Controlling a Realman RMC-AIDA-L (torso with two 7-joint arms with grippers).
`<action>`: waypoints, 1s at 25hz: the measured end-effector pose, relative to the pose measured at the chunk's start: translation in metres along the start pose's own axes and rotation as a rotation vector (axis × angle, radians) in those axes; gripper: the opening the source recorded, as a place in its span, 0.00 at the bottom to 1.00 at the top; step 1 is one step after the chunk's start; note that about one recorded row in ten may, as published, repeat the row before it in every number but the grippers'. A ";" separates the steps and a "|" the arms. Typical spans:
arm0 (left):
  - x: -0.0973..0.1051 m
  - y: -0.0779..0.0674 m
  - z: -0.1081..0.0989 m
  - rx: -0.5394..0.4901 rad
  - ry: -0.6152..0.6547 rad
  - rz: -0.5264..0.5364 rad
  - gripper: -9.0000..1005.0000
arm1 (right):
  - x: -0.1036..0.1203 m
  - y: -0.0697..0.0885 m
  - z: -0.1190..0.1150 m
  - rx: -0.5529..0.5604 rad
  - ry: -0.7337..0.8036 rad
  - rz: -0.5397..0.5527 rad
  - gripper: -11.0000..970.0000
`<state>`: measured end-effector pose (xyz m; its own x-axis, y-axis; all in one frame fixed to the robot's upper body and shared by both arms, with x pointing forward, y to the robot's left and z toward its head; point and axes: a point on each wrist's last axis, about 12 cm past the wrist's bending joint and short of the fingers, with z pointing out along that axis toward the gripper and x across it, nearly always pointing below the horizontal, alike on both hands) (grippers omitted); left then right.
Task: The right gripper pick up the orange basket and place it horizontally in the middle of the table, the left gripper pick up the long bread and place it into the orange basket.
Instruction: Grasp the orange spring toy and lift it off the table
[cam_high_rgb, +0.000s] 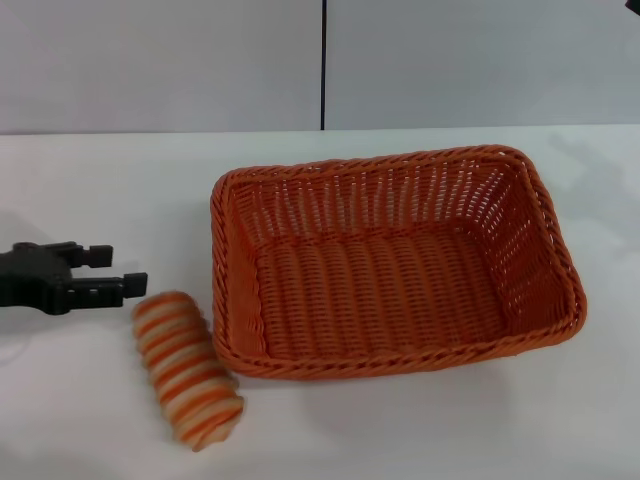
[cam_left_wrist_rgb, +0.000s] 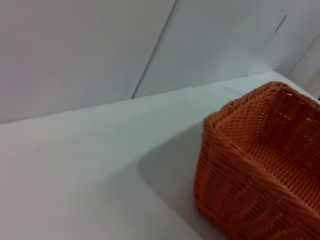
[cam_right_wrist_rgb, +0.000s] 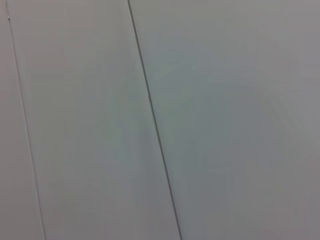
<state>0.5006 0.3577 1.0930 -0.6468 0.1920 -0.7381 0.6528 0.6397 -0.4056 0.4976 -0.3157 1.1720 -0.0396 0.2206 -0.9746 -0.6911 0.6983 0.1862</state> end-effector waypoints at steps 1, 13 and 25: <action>0.000 0.000 0.000 -0.001 0.000 0.000 0.83 | 0.000 0.000 0.000 0.002 0.000 -0.002 0.71; 0.012 -0.001 0.025 0.035 0.040 -0.012 0.83 | 0.008 -0.006 0.002 0.009 0.012 0.025 0.71; 0.019 0.000 0.031 0.027 0.053 0.003 0.82 | 0.012 -0.007 0.003 0.001 0.029 0.029 0.71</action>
<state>0.5011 0.3384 1.0623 -0.6645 0.2338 -0.7098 0.6649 0.6186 -0.4187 0.5044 -0.3159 1.1591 -0.0804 0.2211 -0.9719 -0.6883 0.6929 0.2146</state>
